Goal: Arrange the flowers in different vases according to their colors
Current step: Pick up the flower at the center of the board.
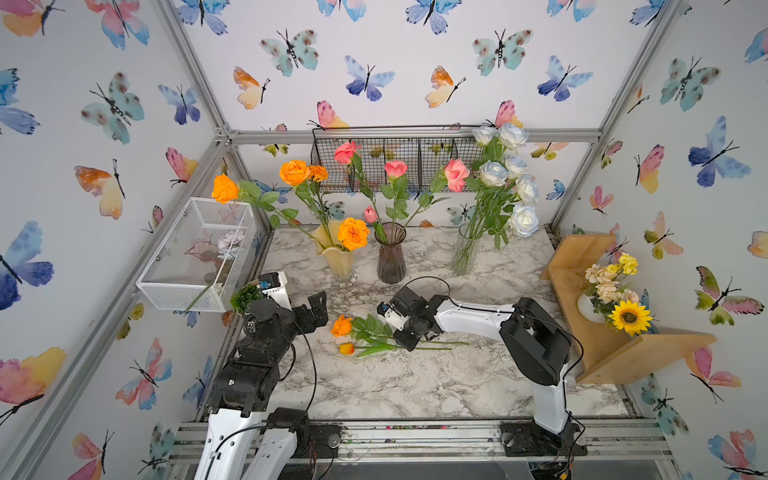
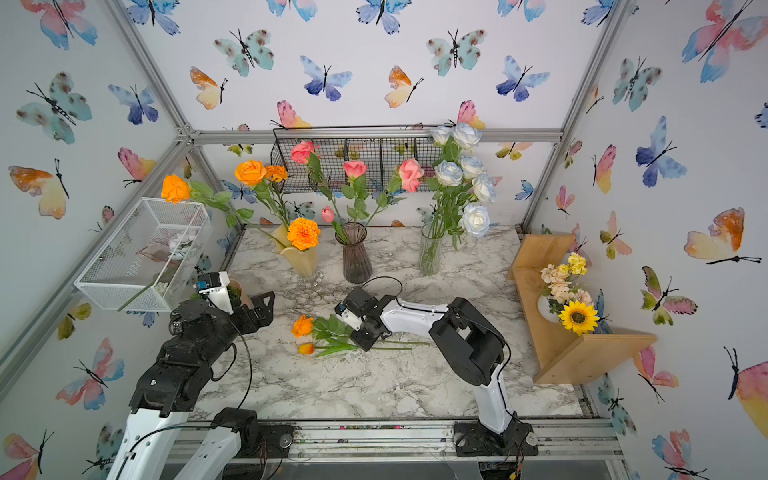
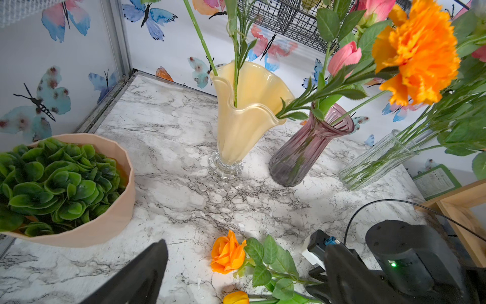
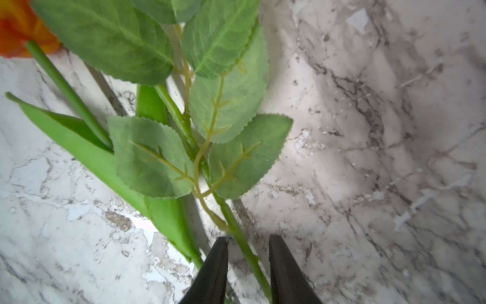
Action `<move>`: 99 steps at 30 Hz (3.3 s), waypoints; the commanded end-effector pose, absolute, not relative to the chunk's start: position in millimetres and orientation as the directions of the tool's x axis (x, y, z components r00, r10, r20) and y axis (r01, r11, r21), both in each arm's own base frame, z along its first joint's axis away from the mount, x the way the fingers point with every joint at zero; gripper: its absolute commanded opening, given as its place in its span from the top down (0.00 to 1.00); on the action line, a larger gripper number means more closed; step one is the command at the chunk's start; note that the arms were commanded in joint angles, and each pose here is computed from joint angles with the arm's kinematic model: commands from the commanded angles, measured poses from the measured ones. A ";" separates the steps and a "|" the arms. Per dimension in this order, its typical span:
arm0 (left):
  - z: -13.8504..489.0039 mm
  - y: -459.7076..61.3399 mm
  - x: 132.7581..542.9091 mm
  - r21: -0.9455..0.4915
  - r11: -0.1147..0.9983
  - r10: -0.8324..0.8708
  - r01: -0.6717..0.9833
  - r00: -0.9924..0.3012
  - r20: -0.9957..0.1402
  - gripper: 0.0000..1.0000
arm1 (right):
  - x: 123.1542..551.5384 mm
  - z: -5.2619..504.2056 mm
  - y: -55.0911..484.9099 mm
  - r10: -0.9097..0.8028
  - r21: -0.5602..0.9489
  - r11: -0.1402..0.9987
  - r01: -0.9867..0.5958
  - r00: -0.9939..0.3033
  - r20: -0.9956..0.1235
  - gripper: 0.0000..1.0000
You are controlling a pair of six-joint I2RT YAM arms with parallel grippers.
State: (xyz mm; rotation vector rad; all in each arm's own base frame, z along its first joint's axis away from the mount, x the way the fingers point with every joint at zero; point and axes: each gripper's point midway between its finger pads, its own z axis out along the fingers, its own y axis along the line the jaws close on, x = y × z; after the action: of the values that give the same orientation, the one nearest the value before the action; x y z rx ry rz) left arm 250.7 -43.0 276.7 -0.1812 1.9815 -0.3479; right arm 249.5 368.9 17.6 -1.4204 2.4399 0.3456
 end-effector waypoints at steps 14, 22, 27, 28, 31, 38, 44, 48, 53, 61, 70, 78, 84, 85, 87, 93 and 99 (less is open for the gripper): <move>271.8 -40.7 254.5 -0.315 0.949 -0.281 0.010 -0.423 -0.861 0.01 | 265.2 1.3 360.8 -0.831 -0.051 0.496 -0.867 -0.457 -0.318 0.98; 275.5 -53.3 252.5 -0.353 0.934 -0.291 0.060 -0.448 -0.845 0.01 | 271.1 51.0 365.7 -0.818 -0.087 0.474 -0.876 -0.402 -0.412 0.98; 266.9 -81.8 245.8 -0.509 0.847 -0.376 0.151 -0.507 -0.776 0.01 | 263.9 88.5 369.4 -0.790 -0.056 0.466 -0.883 -0.387 -0.476 0.98; 265.9 -87.7 243.9 -0.537 0.825 -0.389 0.176 -0.511 -0.766 0.01 | 261.7 94.0 369.8 -0.786 -0.046 0.465 -0.884 -0.388 -0.482 0.98; 259.6 -102.5 236.8 -0.613 0.755 -0.428 0.235 -0.533 -0.730 0.01 | 251.7 109.0 371.9 -0.775 -0.003 0.452 -0.892 -0.392 -0.496 0.98; 244.9 -124.5 220.6 -0.706 0.637 -0.448 0.308 -0.597 -0.665 0.08 | 231.5 148.5 381.0 -0.721 0.108 0.415 -0.903 -0.399 -0.567 0.98; 242.4 -135.8 210.9 -0.745 0.572 -0.454 0.344 -0.624 -0.636 0.14 | 218.4 181.0 395.4 -0.646 0.205 0.369 -0.907 -0.409 -0.645 0.98; 246.3 -142.2 207.6 -0.754 0.548 -0.457 0.362 -0.625 -0.633 0.15 | 209.2 193.6 403.5 -0.621 0.240 0.335 -0.911 -0.405 -0.671 0.98; 241.9 -153.5 210.2 -0.753 0.552 -0.450 0.357 -0.633 -0.630 0.24 | 199.9 204.3 413.0 -0.605 0.260 0.302 -0.917 -0.395 -0.691 0.98; 242.9 -175.0 213.8 -0.763 0.536 -0.454 0.361 -0.638 -0.621 0.34 | 196.4 235.3 422.1 -0.534 0.280 0.272 -0.921 -0.386 -0.752 0.98; 272.3 -169.1 215.8 -0.771 0.513 -0.519 0.377 -0.579 -0.629 0.41 | 190.7 267.1 425.7 -0.442 0.315 0.238 -0.919 -0.391 -0.807 0.98; 290.2 -171.1 214.5 -0.771 0.483 -0.533 0.415 -0.559 -0.635 0.44 | 188.6 281.0 429.2 -0.405 0.334 0.216 -0.917 -0.396 -0.824 0.98; 295.4 -175.7 217.0 -0.769 0.473 -0.529 0.431 -0.559 -0.639 0.50 | 187.6 284.8 430.8 -0.394 0.345 0.208 -0.915 -0.402 -0.827 0.98; 295.4 -175.6 218.0 -0.769 0.475 -0.531 0.429 -0.557 -0.639 0.52 | 187.4 285.8 430.7 -0.391 0.347 0.207 -0.915 -0.403 -0.827 0.98; 294.4 -176.3 219.6 -0.767 0.478 -0.529 0.428 -0.557 -0.641 0.53 | 186.3 287.5 431.0 -0.388 0.351 0.201 -0.914 -0.404 -0.829 0.98; 297.4 -178.4 223.7 -0.760 0.484 -0.526 0.434 -0.550 -0.649 0.60 | 185.2 290.6 431.0 -0.383 0.356 0.196 -0.914 -0.406 -0.830 0.98; 296.8 -179.4 226.1 -0.760 0.487 -0.525 0.431 -0.551 -0.649 0.70 | 184.6 289.7 430.7 -0.385 0.361 0.194 -0.912 -0.409 -0.827 0.98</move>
State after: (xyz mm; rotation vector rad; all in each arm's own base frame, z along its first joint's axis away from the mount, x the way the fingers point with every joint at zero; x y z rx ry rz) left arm 224.4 -181.0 277.6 -0.0916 1.8287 -1.2397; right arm 191.4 429.8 268.2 -1.2058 1.9581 1.1236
